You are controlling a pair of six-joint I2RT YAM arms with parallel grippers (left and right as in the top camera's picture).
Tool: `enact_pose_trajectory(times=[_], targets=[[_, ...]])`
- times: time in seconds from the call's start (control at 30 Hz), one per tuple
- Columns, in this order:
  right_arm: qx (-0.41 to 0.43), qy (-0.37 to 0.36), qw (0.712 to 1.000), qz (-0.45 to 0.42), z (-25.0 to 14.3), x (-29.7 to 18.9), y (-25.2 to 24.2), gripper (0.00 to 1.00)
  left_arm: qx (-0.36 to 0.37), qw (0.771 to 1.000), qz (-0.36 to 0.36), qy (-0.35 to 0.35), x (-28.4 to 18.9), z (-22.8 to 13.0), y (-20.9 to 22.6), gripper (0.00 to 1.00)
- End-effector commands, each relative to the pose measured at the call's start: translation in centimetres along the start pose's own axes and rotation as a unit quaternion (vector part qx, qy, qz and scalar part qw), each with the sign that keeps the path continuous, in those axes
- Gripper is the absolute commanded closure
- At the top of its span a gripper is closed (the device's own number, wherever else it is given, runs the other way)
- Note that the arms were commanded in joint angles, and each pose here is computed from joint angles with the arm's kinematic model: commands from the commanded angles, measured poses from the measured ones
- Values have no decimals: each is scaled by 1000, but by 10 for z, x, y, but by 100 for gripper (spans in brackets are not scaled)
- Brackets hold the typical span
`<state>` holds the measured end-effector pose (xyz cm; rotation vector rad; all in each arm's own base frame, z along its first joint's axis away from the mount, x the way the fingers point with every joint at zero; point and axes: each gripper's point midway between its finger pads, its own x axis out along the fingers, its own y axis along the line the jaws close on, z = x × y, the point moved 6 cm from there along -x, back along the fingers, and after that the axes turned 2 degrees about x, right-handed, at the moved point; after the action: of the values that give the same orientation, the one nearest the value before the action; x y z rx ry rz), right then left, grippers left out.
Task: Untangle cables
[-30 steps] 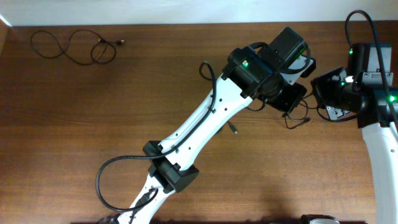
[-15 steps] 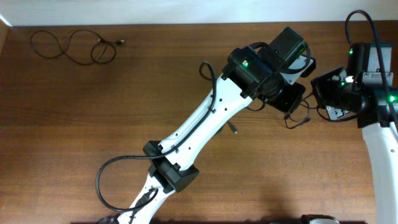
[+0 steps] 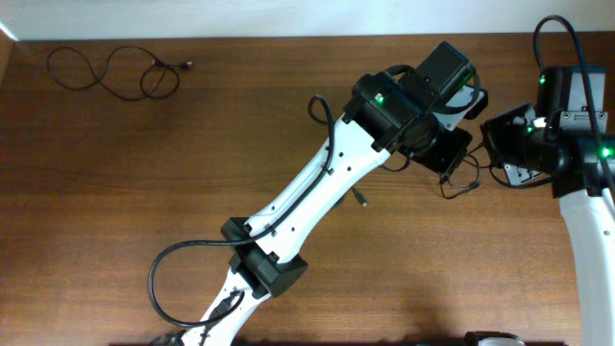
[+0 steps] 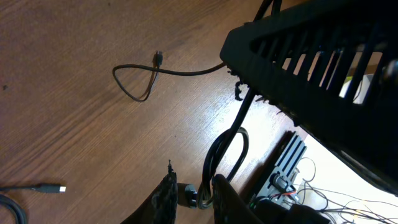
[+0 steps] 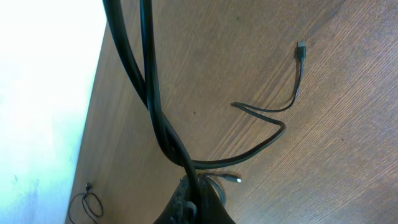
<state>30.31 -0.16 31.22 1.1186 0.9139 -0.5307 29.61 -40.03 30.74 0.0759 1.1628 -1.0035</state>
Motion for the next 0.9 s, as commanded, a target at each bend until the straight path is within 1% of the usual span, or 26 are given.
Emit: enact_pose_trajectory(times=[0.0,0.23,0.43,0.53,0.77,0.83,0.87], targets=[[2,2,1000,-1,1,1,0,96,6,1000,0,-10,-7,1,-4,80],[1,21,1000,14,-3,1,4,96,6,1000,-2,-9,-7,1,-5,81],[1,21,1000,17,-2,1,5,96,6,1000,-9,-8,-7,1,-6,82],[1,21,1000,17,-2,1,5,96,6,1000,-9,-8,-7,1,-6,89],[1,19,1000,16,-2,1,5,96,6,1000,-9,-8,-7,1,-6,91],[1,17,1000,15,-2,1,5,96,6,1000,-8,-8,-7,1,-6,94],[1,13,1000,13,-1,1,4,96,6,1000,-8,-8,-7,1,-6,99]])
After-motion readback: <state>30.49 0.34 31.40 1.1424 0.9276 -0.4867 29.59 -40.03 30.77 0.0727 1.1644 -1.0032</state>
